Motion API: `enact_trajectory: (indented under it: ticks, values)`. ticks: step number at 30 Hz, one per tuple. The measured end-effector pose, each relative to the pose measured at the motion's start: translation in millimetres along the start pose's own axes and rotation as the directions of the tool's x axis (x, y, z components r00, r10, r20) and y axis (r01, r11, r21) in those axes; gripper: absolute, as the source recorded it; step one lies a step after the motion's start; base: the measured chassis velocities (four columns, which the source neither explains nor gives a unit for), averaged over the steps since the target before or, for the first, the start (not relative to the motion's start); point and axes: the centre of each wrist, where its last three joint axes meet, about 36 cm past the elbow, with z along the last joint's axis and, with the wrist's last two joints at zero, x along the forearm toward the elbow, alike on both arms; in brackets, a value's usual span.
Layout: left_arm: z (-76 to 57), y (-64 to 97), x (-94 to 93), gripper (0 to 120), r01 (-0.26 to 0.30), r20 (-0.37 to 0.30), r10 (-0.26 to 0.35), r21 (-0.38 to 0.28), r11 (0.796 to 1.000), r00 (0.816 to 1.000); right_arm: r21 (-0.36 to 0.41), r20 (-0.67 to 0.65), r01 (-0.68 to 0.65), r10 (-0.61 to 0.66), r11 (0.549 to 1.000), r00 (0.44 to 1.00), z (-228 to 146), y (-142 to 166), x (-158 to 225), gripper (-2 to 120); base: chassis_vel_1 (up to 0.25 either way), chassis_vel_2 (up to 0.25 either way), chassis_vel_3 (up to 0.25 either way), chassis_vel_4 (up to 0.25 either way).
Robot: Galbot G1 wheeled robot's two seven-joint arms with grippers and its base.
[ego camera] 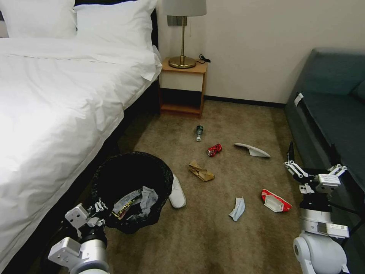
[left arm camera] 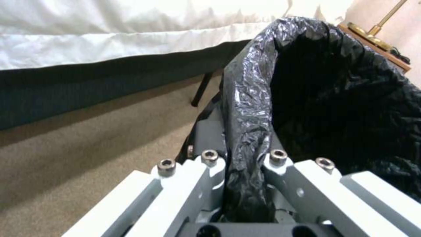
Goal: Pick up the trash bin, then pick up the garbage on the floor and place it into the trash bin.
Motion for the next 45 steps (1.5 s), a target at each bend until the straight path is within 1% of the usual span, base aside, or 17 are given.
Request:
enact_trajectory:
  ticks: [8,18,26,29,31,32,34,35,36,37,38,39,40,41,42,44,45]
  values:
    - [-3.1,0.6,0.7,5,0.002,0.016,-0.003,0.004,1.0,1.0,-0.004,0.0,0.007,-0.007,1.0,1.0,-1,2,1,100,-0.042,0.034,0.026,-0.027]
    - [-8.6,1.6,1.5,5,0.008,0.032,-0.008,0.012,1.0,0.999,-0.016,0.003,0.018,-0.018,1.0,1.0,-1,7,1,100,-0.164,0.149,0.138,-0.151]
    - [-9.8,2.4,1.1,5,0.01,0.036,-0.011,0.012,1.0,0.999,-0.028,-0.002,0.033,-0.034,0.999,0.999,1,14,3,100,-0.037,0.058,0.038,-0.053]
    - [-10.1,2.6,0.9,5,0.009,0.037,-0.01,0.013,1.0,0.999,-0.046,-0.045,0.029,-0.031,0.999,0.999,2,23,5,100,0.0,0.0,0.0,0.0]
    - [-10.2,2.7,0.9,5,0.009,0.037,-0.01,0.013,1.0,0.999,-0.047,-0.047,0.028,-0.03,0.998,0.998,2,24,5,100,0.0,0.0,0.0,0.0]
    - [-10.8,2.7,0.8,5,0.007,0.038,-0.008,0.013,1.0,0.999,-0.065,-0.116,0.013,-0.02,0.998,0.993,2,31,8,100,0.0,0.0,0.0,0.0]
    - [-10.9,2.8,0.8,5,0.007,0.038,-0.008,0.013,1.0,0.999,-0.07,-0.139,0.006,-0.016,0.998,0.99,2,33,9,100,0.0,0.0,0.0,0.0]
    - [-11.5,2.5,0.9,5,0.006,0.039,-0.006,0.015,1.0,0.999,-0.089,-0.229,-0.02,-0.001,0.996,0.973,1,40,10,100,0.0,0.0,0.0,0.0]
    - [-11.5,2.5,0.9,5,0.006,0.039,-0.006,0.015,1.0,0.999,-0.089,-0.229,-0.02,-0.001,0.996,0.973,1,40,10,100,0.0,0.0,0.0,0.0]
    - [-11.9,2.5,0.9,5,0.004,0.04,-0.005,0.016,1.0,0.999,-0.107,-0.368,-0.044,0.002,0.993,0.93,-3,47,13,100,0.0,0.0,0.0,0.0]
    - [-12.5,2.3,1.1,5,0.003,0.041,-0.003,0.016,1.0,0.999,-0.123,-0.493,-0.063,-0.006,0.99,0.87,-8,51,13,100,0.0,0.0,0.0,0.0]
    - [-12.9,2.2,1.2,5,0.002,0.041,-0.002,0.016,1.0,0.999,-0.141,-0.582,-0.07,-0.025,0.987,0.813,-10,52,12,100,0.0,0.0,0.0,0.0]
    - [-12.9,2.2,1.2,5,0.002,0.041,-0.002,0.016,1.0,0.999,-0.141,-0.582,-0.07,-0.025,0.987,0.813,-10,52,12,100,0.0,0.0,0.0,0.0]
    - [-13.4,2.2,1.4,5,0.001,0.041,-0.002,0.017,1.0,0.999,-0.167,-0.674,-0.061,-0.068,0.984,0.736,-10,53,11,100,0.0,0.0,0.0,0.0]
    - [-13.4,2.2,1.4,5,0.001,0.041,-0.002,0.017,1.0,0.999,-0.167,-0.674,-0.061,-0.068,0.984,0.736,-10,53,11,100,0.0,0.0,0.0,0.0]
    - [-14.8,1.9,2.2,5,-0.001,0.043,0.0,0.017,1.0,0.999,-0.198,-0.78,-0.037,-0.135,0.979,0.611,-8,53,4,100,0.0,0.0,0.0,0.0]
    - [-15.3,1.8,2.7,5,-0.001,0.043,0.001,0.017,1.0,0.999,-0.214,-0.807,-0.034,-0.157,0.976,0.569,-6,53,1,100,0.0,0.0,0.0,0.0]
